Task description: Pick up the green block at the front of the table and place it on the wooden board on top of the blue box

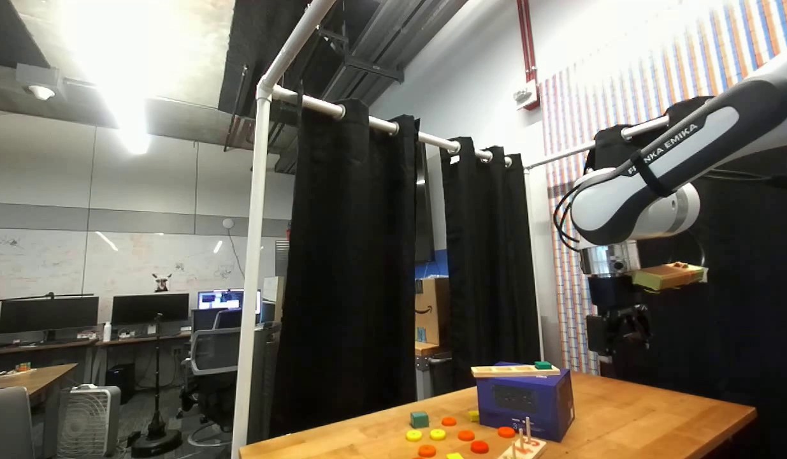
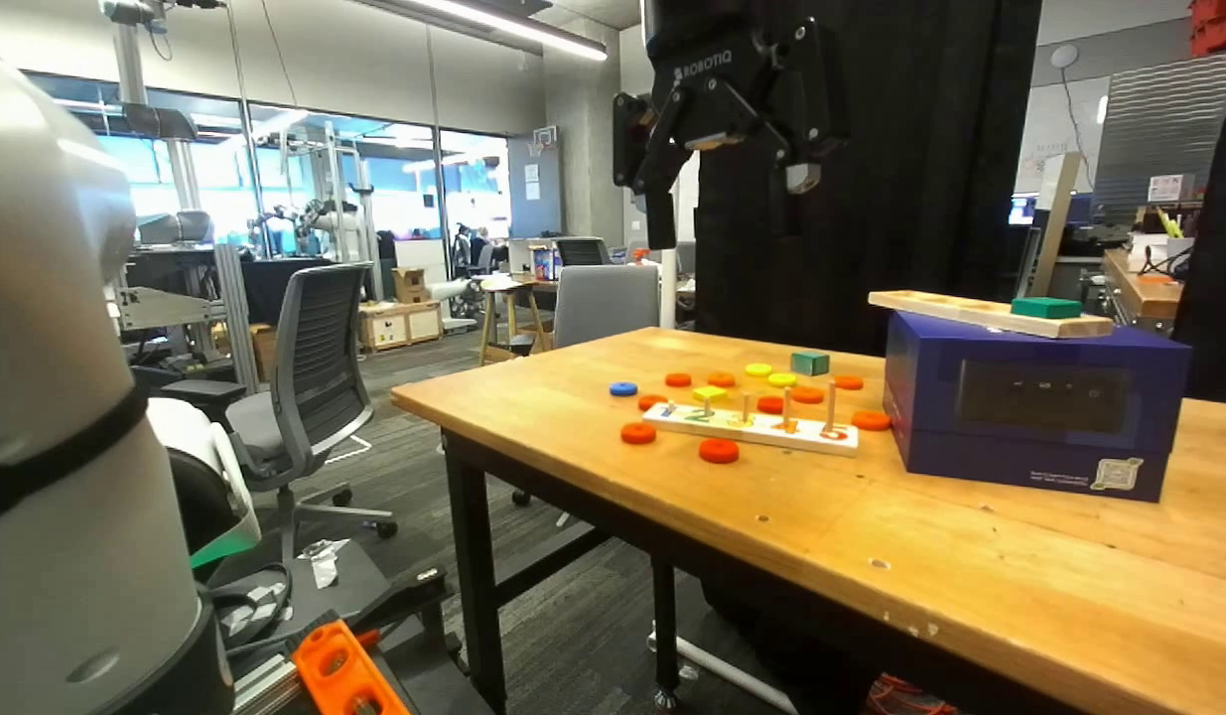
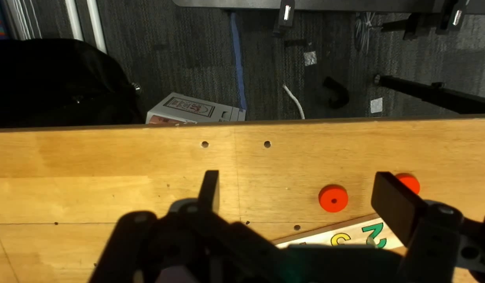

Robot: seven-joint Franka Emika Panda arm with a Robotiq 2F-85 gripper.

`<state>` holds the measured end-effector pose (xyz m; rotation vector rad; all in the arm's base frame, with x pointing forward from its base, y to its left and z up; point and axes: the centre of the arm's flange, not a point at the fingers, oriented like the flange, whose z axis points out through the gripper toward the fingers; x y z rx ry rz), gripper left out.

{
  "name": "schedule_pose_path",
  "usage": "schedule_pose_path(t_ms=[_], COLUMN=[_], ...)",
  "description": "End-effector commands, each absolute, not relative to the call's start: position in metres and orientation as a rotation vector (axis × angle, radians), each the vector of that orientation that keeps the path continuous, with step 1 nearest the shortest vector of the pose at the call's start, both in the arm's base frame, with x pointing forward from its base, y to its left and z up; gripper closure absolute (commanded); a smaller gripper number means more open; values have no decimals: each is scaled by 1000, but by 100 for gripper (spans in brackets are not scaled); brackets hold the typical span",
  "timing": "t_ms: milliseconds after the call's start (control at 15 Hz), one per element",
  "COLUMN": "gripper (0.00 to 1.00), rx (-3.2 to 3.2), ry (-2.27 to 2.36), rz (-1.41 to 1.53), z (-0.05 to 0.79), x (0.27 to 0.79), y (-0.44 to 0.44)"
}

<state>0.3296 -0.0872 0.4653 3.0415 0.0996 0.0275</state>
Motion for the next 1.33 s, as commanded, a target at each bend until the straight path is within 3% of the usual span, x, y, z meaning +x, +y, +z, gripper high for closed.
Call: schedule_pose_path(t_ms=[0, 1267], gripper=[0, 0], rx=[3042, 3044], ry=[100, 100], rz=[24, 3], z=[464, 460], x=[330, 332], y=[-87, -87])
